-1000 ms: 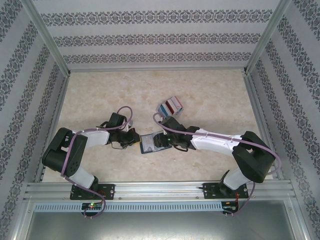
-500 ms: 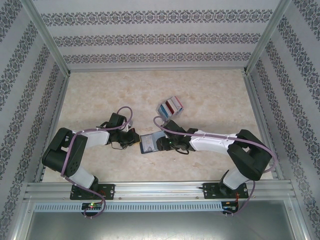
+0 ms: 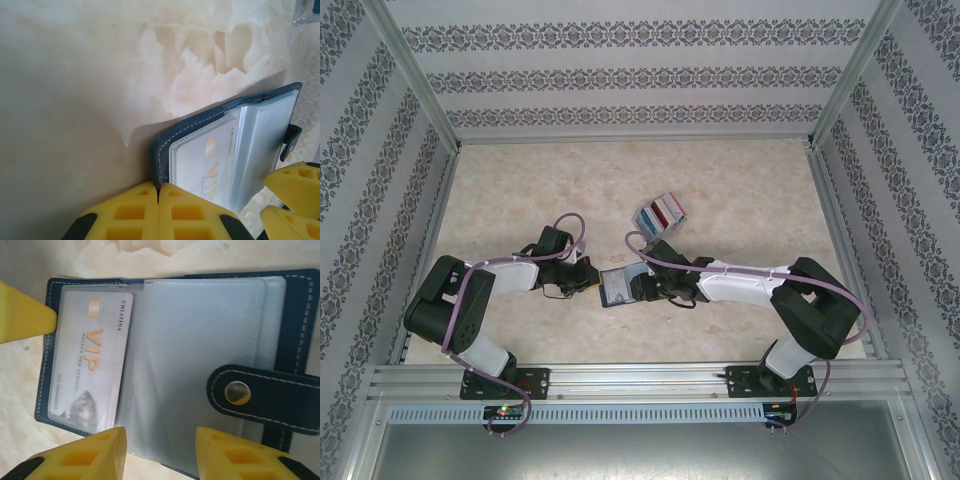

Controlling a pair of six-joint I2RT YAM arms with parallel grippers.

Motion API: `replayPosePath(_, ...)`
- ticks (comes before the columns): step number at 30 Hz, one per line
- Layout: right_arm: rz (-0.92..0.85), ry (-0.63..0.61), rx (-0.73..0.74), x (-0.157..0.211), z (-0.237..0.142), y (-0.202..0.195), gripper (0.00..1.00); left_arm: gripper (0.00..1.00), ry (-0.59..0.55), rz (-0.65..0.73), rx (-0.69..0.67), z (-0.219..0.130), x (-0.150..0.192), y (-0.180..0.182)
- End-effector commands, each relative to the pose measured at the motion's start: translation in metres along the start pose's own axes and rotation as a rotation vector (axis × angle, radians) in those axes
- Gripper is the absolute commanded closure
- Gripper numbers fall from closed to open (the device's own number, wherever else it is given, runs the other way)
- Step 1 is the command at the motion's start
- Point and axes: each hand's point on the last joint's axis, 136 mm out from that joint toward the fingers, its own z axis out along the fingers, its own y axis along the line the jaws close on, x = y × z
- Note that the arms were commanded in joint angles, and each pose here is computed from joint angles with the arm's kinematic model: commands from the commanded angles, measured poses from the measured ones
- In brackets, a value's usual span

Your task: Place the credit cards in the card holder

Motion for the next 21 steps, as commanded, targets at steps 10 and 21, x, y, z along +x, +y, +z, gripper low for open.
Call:
replayPosePath(10,-0.004,-0.038,0.019,-0.007,-0.014,0.000,0.54,0.95,0.002,-0.002,-0.030,0.000,0.006,0.009)
replayPosePath(21,-0.005,-0.004,0.092,0.005,-0.005,-0.018,0.52,0.95,0.002,-0.010,-0.028,0.002,0.008,0.012)
